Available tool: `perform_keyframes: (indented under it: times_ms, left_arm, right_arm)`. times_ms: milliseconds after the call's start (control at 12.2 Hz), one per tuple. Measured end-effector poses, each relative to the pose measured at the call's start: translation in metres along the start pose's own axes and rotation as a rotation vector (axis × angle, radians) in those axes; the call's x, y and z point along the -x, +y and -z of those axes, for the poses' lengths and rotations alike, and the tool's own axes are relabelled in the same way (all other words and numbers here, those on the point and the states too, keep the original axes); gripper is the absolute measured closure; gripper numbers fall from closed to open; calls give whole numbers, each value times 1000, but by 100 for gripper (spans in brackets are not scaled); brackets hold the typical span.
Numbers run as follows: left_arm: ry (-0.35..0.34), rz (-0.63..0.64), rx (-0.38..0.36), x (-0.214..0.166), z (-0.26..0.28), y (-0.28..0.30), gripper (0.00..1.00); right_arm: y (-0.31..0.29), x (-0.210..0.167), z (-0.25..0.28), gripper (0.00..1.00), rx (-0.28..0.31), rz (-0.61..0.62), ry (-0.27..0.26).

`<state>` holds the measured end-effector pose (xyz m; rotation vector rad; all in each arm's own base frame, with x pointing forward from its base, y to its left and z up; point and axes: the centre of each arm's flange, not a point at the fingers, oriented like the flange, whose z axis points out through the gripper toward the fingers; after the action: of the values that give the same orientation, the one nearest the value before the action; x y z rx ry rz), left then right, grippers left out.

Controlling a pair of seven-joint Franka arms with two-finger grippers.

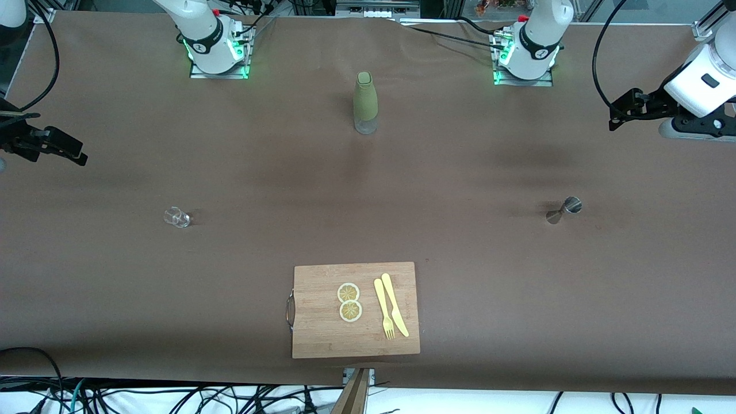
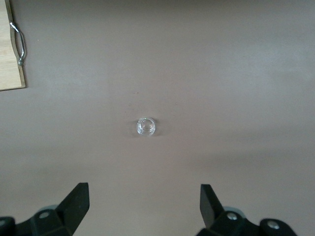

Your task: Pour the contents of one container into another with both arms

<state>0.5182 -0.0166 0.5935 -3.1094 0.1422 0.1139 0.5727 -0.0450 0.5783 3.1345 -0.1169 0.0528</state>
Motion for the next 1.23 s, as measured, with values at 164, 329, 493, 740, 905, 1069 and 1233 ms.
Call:
perform_keyframes:
  times_ms: [164, 329, 493, 740, 905, 1069, 1233]
  left_arm:
    - [-12, -17, 1, -5, -7, -2, 0]
    - [-18, -36, 2, -14, -19, -5, 0]
    - [-25, -86, 6, -16, -24, -15, 0]
    - [-9, -124, 66, -13, -21, -31, 0]
    - [-10, -140, 103, -10, -20, -45, 0]
    - [-21, -164, 145, -3, -19, -59, 0]
    - [-13, -240, 178, 8, -9, -82, 0]
  right_arm:
    - [0, 0, 0, 0, 0, 0, 0]
    - [0, 0, 0, 0, 0, 0, 0]
    - [0, 0, 0, 0, 0, 0, 0]
    - [0, 0, 0, 0, 0, 0, 0]
    - [0, 0, 0, 0, 0, 0, -2]
    - [0, 0, 0, 0, 0, 0, -3]
    - [0, 0, -1, 0, 0, 0, -3]
